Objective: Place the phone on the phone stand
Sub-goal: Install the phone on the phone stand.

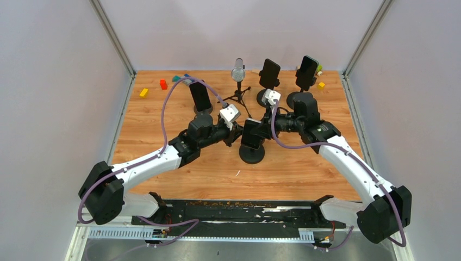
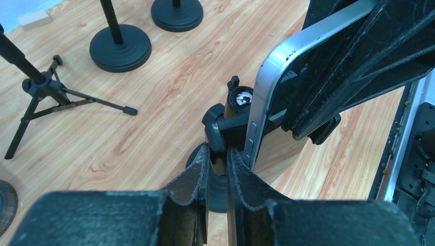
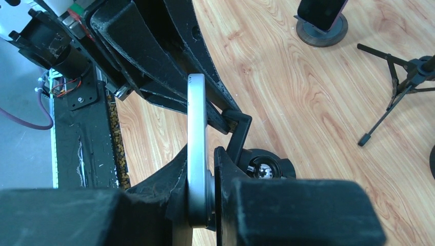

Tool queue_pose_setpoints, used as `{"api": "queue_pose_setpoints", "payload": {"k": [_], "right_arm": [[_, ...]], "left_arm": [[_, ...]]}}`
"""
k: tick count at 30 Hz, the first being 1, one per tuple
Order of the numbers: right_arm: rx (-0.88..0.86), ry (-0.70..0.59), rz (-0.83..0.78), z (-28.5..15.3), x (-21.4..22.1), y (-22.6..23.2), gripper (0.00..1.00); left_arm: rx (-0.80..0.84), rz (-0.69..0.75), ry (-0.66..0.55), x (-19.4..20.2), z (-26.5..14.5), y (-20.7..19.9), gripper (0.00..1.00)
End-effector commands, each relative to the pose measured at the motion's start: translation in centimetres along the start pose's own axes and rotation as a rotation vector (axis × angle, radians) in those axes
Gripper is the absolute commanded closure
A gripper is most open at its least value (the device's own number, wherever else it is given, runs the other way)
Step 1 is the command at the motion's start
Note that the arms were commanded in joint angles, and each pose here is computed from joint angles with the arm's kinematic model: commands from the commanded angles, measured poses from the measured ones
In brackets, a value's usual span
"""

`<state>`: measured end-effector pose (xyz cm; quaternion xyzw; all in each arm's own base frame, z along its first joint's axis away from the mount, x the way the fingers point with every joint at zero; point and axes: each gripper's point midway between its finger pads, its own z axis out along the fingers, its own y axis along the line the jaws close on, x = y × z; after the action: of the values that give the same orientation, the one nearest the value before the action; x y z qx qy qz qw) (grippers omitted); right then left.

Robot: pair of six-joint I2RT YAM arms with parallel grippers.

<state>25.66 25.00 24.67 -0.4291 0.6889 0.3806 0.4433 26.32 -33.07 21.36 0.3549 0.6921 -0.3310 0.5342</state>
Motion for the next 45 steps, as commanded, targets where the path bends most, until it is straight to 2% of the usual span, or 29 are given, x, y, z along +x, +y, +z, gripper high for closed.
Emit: {"api": "queue_pose_setpoints", "payload": {"k": [1, 23, 29, 45], "right_arm": [[0.409, 0.118, 0.040, -3.0, 2.2, -7.3, 1.00], [0.581, 0.168, 0.060, -3.9, 2.3, -8.9, 1.00], [0.630, 0.151, 0.038, -4.8, 1.3, -9.2, 1.00], [0.732, 0.133, 0.061, -5.7, 2.2, -10.3, 1.00]], "left_arm": [[0.004, 0.012, 0.058, 1.7, -0.1, -0.4, 1.00], [0.043, 0.023, 0.085, 2.6, 0.6, -2.2, 1.00], [0.051, 0.026, 0.092, 2.7, 0.8, -2.8, 1.00], [0.092, 0.041, 0.086, 2.3, 1.0, -4.3, 1.00]]}}
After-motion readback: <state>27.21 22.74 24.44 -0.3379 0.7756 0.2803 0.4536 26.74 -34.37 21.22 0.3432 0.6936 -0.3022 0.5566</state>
